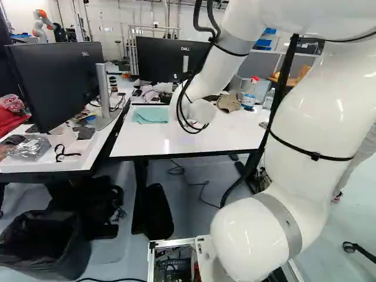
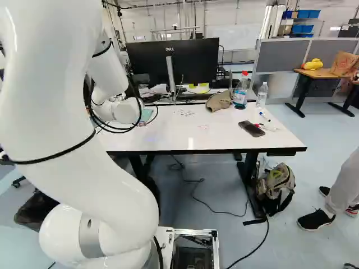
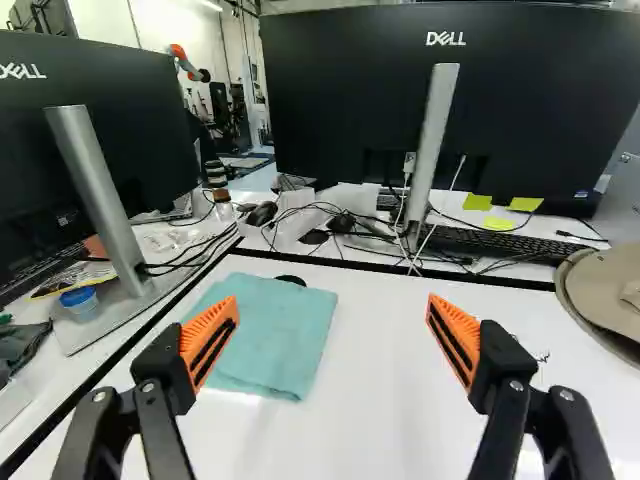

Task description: Clean the table with the green towel

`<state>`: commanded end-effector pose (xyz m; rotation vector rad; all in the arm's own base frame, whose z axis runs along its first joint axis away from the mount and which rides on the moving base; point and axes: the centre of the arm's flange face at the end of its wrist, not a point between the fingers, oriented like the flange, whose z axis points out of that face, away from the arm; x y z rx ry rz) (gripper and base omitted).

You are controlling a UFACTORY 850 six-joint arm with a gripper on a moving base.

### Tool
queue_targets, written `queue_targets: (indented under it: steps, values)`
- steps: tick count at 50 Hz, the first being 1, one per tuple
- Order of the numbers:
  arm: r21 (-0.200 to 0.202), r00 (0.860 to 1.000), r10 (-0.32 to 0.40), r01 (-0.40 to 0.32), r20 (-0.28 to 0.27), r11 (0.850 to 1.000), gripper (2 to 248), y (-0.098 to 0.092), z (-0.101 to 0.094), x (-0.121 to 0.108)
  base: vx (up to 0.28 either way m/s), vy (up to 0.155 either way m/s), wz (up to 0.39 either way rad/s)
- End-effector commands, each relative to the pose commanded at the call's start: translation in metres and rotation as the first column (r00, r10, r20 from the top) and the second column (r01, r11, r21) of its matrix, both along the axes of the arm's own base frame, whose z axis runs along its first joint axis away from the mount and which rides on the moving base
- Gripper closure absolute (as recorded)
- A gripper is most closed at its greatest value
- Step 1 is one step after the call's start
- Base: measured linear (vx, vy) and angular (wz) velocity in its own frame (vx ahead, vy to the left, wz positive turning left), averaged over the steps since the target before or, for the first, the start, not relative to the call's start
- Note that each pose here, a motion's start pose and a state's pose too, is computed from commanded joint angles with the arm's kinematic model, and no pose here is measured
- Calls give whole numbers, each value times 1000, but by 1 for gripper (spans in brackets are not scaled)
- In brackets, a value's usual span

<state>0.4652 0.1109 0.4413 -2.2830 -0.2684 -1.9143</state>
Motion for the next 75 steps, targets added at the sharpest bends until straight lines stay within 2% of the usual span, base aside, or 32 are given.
queue_targets:
  steps: [44, 61, 75]
  values:
    - [4, 998, 56, -56, 16, 998, 3, 52, -8, 82, 0, 0, 0]
    - [-18, 994, 73, -75, -77, 997, 3, 72, -21, 110, 0, 0, 0]
    - [-43, 980, 93, -102, -179, 994, 3, 92, -34, 123, 0, 0, 0]
